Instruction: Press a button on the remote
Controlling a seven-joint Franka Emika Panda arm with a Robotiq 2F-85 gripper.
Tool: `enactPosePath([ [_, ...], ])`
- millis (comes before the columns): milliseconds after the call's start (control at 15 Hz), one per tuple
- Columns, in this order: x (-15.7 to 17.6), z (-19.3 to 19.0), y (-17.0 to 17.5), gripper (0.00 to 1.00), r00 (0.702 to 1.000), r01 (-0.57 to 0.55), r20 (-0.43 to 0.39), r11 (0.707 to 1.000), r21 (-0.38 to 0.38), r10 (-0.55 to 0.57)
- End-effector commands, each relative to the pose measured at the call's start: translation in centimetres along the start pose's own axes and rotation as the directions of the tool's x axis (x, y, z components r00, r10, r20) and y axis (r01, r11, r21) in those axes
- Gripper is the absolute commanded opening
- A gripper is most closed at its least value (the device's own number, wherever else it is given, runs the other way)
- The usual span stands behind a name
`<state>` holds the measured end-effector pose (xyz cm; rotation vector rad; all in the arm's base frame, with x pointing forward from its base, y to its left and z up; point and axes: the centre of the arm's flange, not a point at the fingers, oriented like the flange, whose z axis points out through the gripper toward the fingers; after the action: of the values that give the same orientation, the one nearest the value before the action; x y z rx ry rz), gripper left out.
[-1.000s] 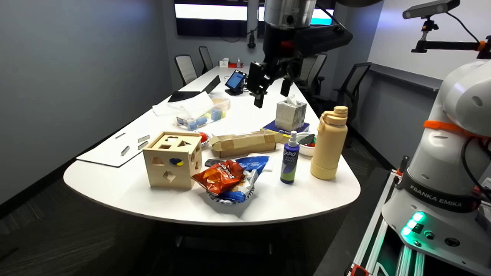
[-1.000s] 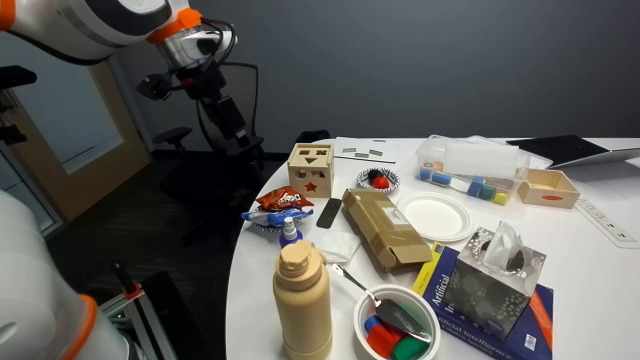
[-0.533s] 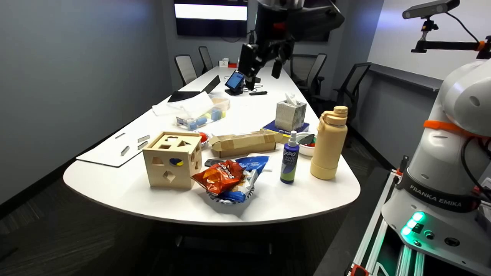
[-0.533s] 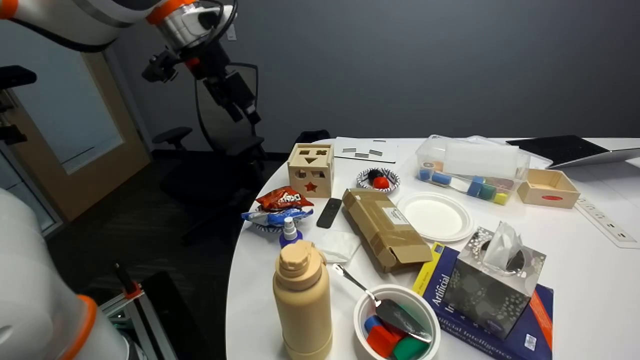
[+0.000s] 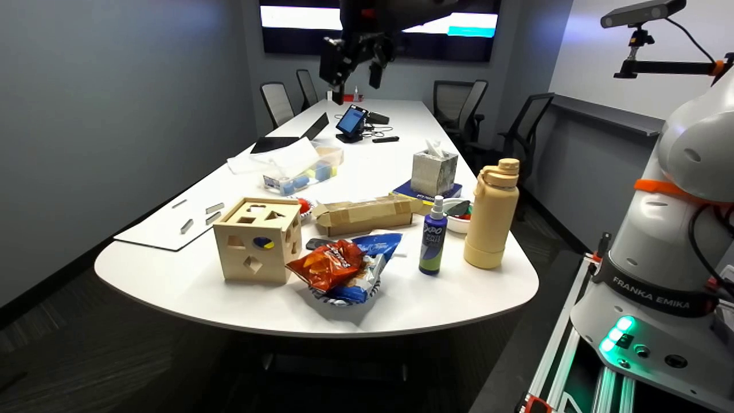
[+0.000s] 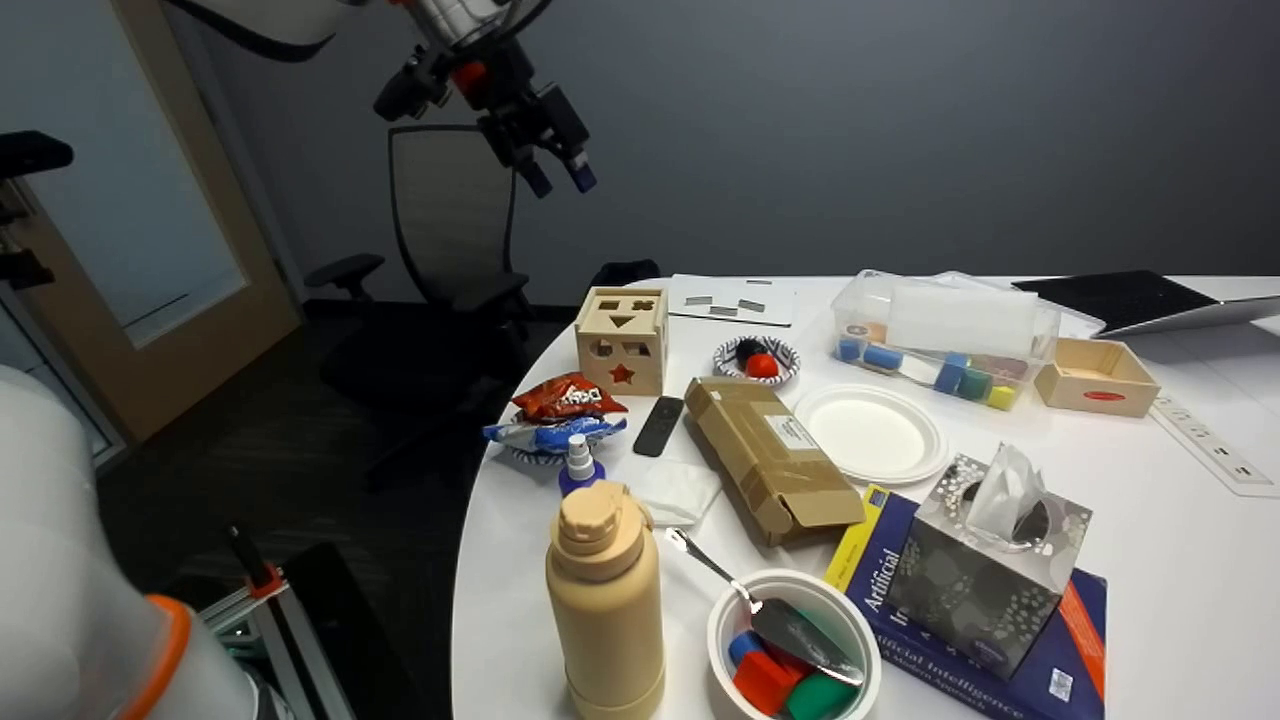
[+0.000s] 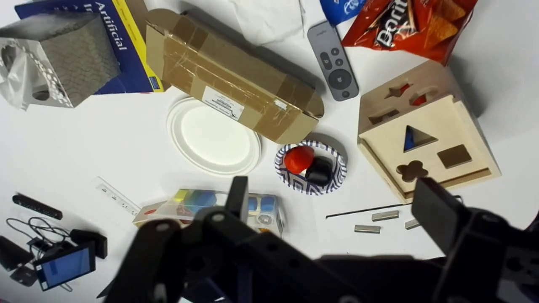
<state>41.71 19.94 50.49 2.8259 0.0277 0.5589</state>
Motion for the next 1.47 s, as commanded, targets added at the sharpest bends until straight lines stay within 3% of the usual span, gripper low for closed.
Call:
enactPosePath([
  [0, 5.2, 4.8, -0.5, 1.00, 0.999, 0.045, 0.027, 0.999, 0.014, -0.046],
  [600, 6.6, 18.5, -1.5, 1.00, 0.988, 0.036, 0.146, 0.994, 0.106, -0.051],
  [1400, 4.7, 28.1, -3.0, 1.00, 0.954, 0.051, 0.279, 0.975, 0.217, -0.113],
])
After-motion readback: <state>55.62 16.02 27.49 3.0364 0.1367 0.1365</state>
